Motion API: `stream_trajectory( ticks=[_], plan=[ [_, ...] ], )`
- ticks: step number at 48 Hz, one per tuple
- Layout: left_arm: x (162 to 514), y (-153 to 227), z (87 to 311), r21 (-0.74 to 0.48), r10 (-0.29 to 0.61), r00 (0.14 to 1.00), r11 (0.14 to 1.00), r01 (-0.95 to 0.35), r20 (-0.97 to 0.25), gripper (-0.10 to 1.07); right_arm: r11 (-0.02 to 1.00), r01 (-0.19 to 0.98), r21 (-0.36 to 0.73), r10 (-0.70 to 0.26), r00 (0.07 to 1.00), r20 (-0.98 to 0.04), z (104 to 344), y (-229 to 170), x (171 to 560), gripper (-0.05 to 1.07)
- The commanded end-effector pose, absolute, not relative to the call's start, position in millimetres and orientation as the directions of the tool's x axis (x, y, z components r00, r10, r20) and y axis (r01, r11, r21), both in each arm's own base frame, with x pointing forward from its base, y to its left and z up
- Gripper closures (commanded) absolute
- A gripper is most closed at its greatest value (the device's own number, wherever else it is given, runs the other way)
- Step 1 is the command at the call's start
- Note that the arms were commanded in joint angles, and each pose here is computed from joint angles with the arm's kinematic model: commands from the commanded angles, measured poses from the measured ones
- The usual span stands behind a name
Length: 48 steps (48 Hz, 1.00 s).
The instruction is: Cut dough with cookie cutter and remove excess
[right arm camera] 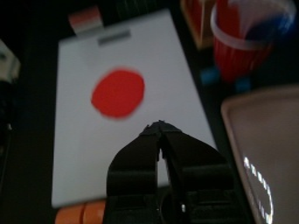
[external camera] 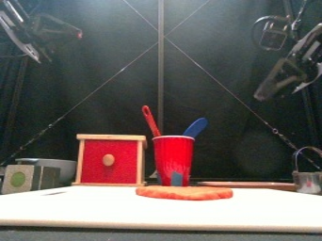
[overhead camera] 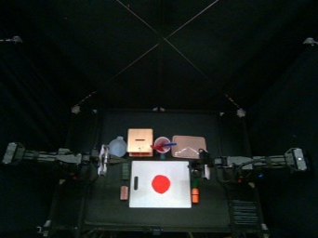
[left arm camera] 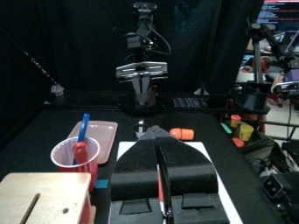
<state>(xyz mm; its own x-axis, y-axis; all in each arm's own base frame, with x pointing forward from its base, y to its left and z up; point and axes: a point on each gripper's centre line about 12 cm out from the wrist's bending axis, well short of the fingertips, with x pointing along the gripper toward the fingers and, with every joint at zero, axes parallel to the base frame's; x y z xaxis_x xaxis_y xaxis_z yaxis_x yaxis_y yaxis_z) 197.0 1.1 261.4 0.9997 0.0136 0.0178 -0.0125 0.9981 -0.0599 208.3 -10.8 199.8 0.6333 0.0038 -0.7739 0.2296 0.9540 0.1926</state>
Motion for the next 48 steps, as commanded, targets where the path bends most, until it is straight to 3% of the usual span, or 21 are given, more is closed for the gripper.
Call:
stream_trajectory(
  ticks=[1, 6, 13, 17, 22, 40, 48],
  plan=[
    [198.5, 1.1, 263.8, -0.064, 0.015, 1.0, 0.998, -0.013, 0.024, 0.99, 0.952, 0.247, 0.179, 0.01, 0.564, -0.826, 209.6, -12.3, 207.7, 0.87],
    [198.4, 0.9, 263.0, -0.06, 0.013, 1.0, 0.998, -0.012, 0.021, 0.99, 0.96, 0.248, 0.128, -0.015, 0.503, -0.864, 205.5, -15.3, 201.4, 0.7],
    [198.3, 0.9, 262.6, -0.058, 0.013, 1.0, 0.998, -0.012, 0.021, 0.99, 0.966, 0.251, 0.064, -0.065, 0.473, -0.879, 192.6, -20.9, 195.1, 0.37],
    [198.0, 1.0, 261.3, -0.061, 0.013, 1.0, 0.998, -0.012, 0.018, 0.99, 0.967, 0.25, 0.044, -0.086, 0.485, -0.87, 185.9, -22.5, 195.1, 0.18],
    [197.6, 1.0, 259.5, -0.064, 0.014, 1.0, 0.998, -0.013, 0.013, 0.99, 0.971, 0.234, 0.044, -0.086, 0.514, -0.854, 179.6, -21.0, 196.8, 0.05],
    [196.6, 3.5, 257.0, -0.071, 0.027, 1.0, 0.997, -0.026, 0.015, 0.99, 0.978, 0.198, 0.061, -0.051, 0.513, -0.857, 156.9, -11.9, 203.4, 0.07],
    [195.5, 3.9, 252.9, -0.08, 0.031, 1.0, 0.996, -0.03, 0.005, 0.99, 0.979, 0.198, 0.057, -0.048, 0.485, -0.873, 150.6, -11.5, 209.9, 0.2]
  ],
)
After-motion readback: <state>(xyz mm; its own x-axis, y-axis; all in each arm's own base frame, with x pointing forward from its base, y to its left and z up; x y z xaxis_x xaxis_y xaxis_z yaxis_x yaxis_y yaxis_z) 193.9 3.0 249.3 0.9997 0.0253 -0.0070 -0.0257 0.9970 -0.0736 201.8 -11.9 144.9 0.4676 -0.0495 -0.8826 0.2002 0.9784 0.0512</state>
